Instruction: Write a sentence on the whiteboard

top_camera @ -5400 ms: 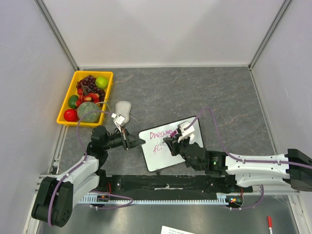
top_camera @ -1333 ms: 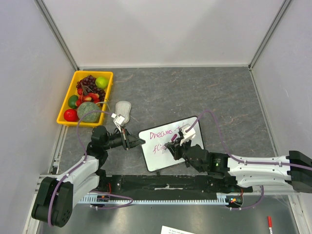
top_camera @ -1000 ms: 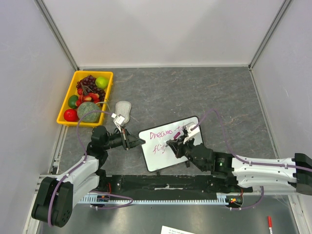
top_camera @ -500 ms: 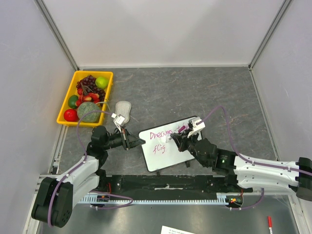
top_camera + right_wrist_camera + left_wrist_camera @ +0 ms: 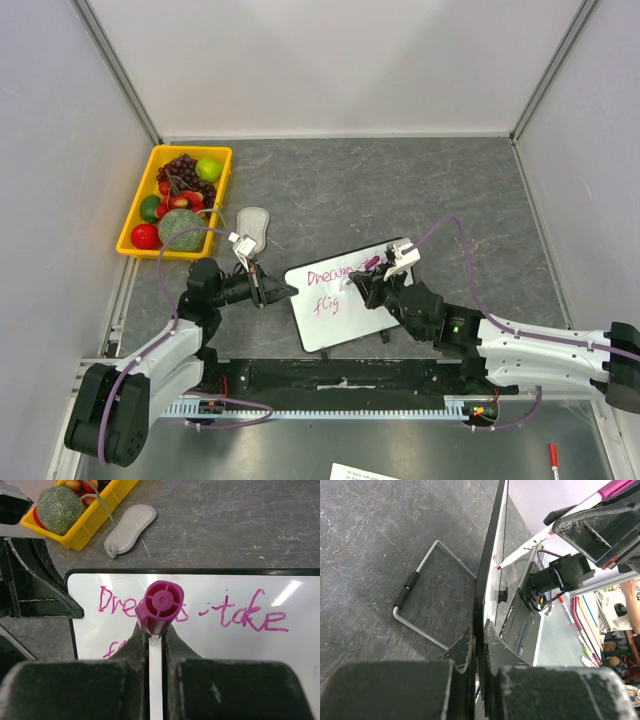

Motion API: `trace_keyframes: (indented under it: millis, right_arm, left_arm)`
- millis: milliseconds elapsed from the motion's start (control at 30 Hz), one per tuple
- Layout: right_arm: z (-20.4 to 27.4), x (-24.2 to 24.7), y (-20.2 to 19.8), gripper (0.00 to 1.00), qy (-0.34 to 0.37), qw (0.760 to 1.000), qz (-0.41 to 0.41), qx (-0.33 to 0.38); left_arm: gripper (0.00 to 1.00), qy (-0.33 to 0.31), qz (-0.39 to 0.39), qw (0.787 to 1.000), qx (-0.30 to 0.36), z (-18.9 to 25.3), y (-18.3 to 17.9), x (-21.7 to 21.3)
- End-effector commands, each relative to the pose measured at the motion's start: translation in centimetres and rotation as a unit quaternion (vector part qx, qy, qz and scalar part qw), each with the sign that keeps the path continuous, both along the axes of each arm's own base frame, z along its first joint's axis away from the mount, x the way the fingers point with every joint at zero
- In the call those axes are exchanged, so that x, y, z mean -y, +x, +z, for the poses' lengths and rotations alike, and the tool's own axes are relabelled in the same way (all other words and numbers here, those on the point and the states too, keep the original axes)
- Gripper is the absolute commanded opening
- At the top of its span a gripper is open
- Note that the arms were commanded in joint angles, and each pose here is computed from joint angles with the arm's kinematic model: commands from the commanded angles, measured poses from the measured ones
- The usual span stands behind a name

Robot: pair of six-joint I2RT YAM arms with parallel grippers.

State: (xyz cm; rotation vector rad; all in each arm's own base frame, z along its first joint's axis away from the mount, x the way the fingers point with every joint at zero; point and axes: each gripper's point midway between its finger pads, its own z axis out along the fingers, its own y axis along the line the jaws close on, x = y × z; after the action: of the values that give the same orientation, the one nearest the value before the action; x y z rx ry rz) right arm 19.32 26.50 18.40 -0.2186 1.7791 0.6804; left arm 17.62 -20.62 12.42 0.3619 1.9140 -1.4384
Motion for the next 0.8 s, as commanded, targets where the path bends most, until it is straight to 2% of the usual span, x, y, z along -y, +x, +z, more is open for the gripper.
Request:
trace_keyframes:
  millis: [0, 767]
  right_arm:
    - [1.0, -0.2, 0.6, 0.00, 0.009, 1.000, -0.009, 0.006]
    - [-2.8, 0.7, -1.1, 0.00, -0.024, 0.999, 0.023, -0.030]
  left_arm:
    - [0.02, 0.013, 0.002, 0.999, 0.048, 0.1, 0.5, -0.1]
    - [0.02, 0.013, 0.002, 0.999, 0.048, 0.1, 0.5, -0.1]
